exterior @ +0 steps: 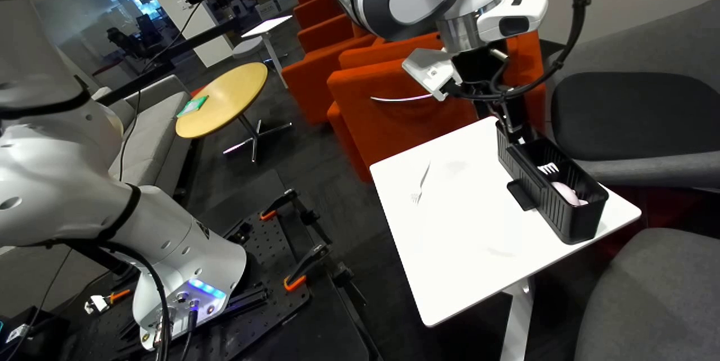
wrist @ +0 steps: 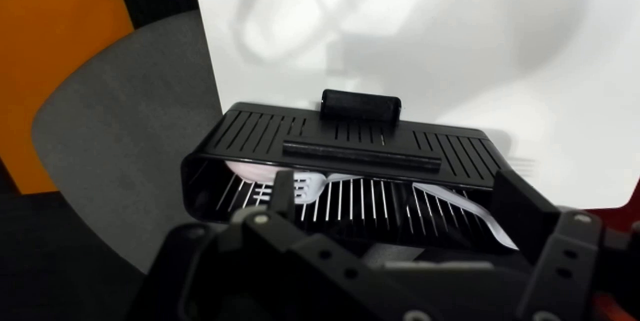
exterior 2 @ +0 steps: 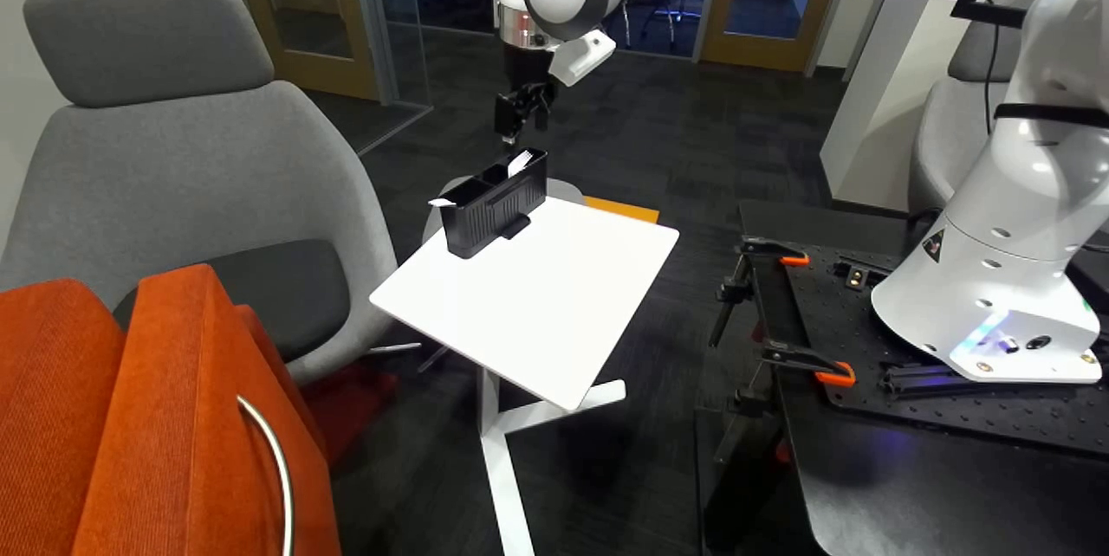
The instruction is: Move the cutlery holder forwards
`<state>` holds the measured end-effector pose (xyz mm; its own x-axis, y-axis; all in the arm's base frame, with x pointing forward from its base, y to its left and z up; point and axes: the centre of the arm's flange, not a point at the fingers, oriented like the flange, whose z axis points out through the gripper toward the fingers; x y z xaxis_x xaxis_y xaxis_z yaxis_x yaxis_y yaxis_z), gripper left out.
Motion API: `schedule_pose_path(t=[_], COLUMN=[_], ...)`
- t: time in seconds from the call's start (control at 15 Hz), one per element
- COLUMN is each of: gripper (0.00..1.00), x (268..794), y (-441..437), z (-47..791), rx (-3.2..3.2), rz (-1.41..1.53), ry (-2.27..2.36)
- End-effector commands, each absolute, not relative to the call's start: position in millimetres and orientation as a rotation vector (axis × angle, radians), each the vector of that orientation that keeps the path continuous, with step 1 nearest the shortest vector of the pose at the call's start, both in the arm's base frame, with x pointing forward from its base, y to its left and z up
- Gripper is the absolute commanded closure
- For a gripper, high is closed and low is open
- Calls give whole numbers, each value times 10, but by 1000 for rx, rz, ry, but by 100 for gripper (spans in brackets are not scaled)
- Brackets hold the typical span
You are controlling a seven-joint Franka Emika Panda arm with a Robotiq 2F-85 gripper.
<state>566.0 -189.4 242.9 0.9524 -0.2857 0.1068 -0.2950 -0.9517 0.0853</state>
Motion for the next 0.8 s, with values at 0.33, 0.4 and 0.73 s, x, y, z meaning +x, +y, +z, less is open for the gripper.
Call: schedule_pose_path(t=[0.33, 0.4, 0.73], gripper=[0, 0, 0], x=[5989, 6027, 6247], y=[-2035, -2045, -2110], z=[2212, 2175, 1947], rx=[3016, 3025, 3069], rz=[269, 274, 256], ry=[-468, -479, -498])
